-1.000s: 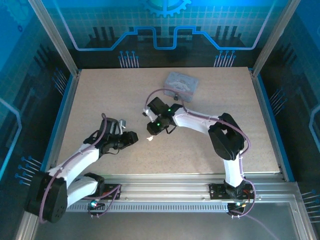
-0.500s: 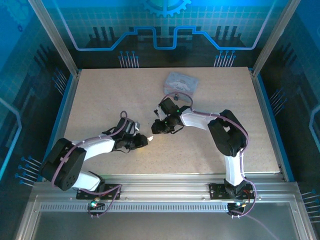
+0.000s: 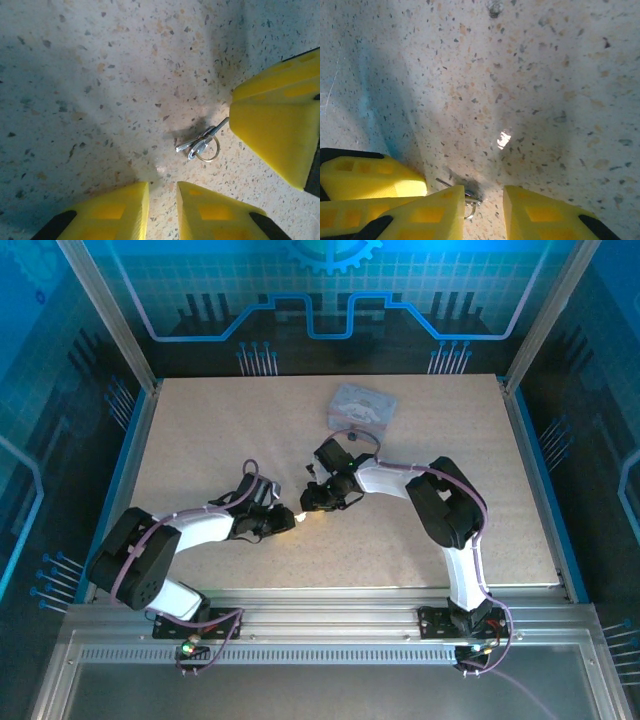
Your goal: Unlock a padlock with a key
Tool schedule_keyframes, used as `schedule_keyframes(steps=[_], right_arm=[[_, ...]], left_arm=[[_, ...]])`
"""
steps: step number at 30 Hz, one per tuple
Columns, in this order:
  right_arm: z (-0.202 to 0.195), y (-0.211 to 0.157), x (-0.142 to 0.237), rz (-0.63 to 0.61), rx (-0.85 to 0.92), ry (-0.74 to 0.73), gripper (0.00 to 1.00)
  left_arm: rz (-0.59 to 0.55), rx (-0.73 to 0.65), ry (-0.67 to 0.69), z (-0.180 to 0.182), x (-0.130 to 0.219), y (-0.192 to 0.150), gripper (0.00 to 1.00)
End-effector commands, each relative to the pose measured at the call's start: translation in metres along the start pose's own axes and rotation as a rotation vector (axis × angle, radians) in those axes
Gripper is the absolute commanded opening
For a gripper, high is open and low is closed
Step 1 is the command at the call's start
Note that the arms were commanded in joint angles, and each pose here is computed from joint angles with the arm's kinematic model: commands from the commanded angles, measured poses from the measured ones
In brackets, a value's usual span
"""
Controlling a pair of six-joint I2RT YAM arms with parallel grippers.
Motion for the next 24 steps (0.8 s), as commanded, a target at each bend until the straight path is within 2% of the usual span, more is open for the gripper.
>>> schedule_keyframes(steps=[1, 15, 24], right_arm=[[0.005, 0.0, -0.006, 0.027, -0.009, 0.021, 0.27], [0.01, -0.003, -0.012, 0.056, -0.005, 0.021, 0.25], [0.006, -0.002, -0.019, 0.06, -0.01, 0.013, 0.12]], left_arm=[[-0.028, -0.027, -0.012, -0.008, -0.002, 0.009, 0.21], [-0.021, -0.023, -0.002, -0.005, -0.012, 0.01, 0.19], [-0.013, -0.025, 0.008, -0.002, -0.014, 0.009, 0.19]])
Point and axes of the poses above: each hand's point on the last joint's axis, 136 mm out from that joint toward the fingers, its own x axis back along the fingers, its own z axis along the line the jaws close on, y = z × x, the point moved 8 cm from there along x, back along the fingers, and after that the axes turned 4 degrees about x, right-handed, at the moved point
